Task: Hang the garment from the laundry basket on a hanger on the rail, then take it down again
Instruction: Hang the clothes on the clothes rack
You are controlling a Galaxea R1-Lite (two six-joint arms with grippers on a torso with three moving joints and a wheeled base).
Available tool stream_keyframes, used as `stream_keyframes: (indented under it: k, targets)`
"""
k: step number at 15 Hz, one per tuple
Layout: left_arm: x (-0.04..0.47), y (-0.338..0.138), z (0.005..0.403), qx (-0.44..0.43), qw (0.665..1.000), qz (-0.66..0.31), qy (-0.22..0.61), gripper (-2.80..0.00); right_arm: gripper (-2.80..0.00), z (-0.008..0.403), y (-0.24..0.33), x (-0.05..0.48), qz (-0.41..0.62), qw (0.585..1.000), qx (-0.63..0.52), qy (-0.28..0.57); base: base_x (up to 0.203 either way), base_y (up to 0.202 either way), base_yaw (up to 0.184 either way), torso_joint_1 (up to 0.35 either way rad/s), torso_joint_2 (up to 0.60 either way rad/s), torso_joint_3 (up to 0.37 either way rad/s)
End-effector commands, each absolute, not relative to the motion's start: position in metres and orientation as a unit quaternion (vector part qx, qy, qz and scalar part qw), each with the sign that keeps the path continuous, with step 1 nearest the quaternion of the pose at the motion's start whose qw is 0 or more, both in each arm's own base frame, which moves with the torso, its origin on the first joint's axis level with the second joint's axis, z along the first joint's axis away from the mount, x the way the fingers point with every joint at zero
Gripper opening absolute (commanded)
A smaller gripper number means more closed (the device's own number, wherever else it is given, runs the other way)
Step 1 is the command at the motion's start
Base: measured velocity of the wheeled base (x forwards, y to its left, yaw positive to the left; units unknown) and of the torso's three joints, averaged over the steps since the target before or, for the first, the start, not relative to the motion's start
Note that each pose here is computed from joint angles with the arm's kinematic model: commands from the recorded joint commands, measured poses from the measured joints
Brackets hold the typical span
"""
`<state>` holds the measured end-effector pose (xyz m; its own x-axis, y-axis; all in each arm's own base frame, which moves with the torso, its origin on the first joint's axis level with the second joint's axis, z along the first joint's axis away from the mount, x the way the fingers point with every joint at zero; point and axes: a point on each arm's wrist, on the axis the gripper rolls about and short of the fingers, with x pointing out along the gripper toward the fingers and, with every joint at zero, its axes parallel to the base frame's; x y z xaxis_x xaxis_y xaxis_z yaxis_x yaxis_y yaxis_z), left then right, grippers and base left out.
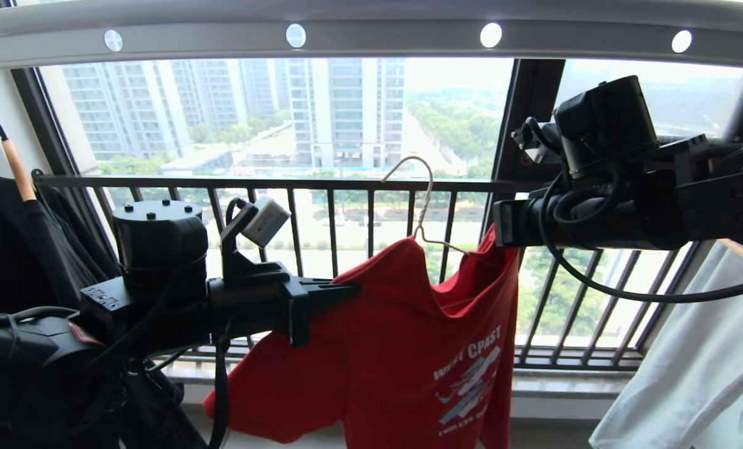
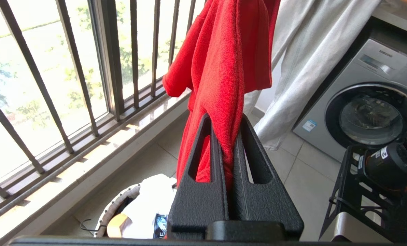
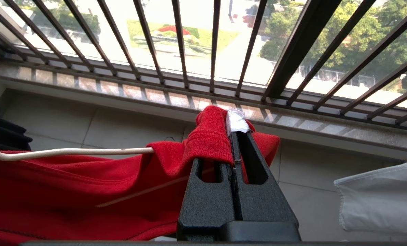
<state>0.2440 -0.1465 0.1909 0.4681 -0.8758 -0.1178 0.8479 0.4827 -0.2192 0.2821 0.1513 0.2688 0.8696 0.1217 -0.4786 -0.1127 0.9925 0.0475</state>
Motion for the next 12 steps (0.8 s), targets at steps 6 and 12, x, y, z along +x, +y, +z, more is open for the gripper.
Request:
stream_keyframes:
  k: [6, 12]
  targets:
    - [0.230, -0.190, 0.183, -0.065, 0.887, -0.456, 0.027, -2.80, -2.80, 0.282, 0.172, 0.291, -0.011, 0.980, -0.006, 0.201, 0.000, 0.000, 0.000, 0.000, 0.00, 0.000]
    - [0.220, -0.204, 0.168, -0.014, 0.902, -0.432, 0.024, -2.80, -2.80, 0.289, 0.180, 0.294, -0.051, 0.981, -0.013, 0.185, 0.000, 0.000, 0.000, 0.000, 0.00, 0.000]
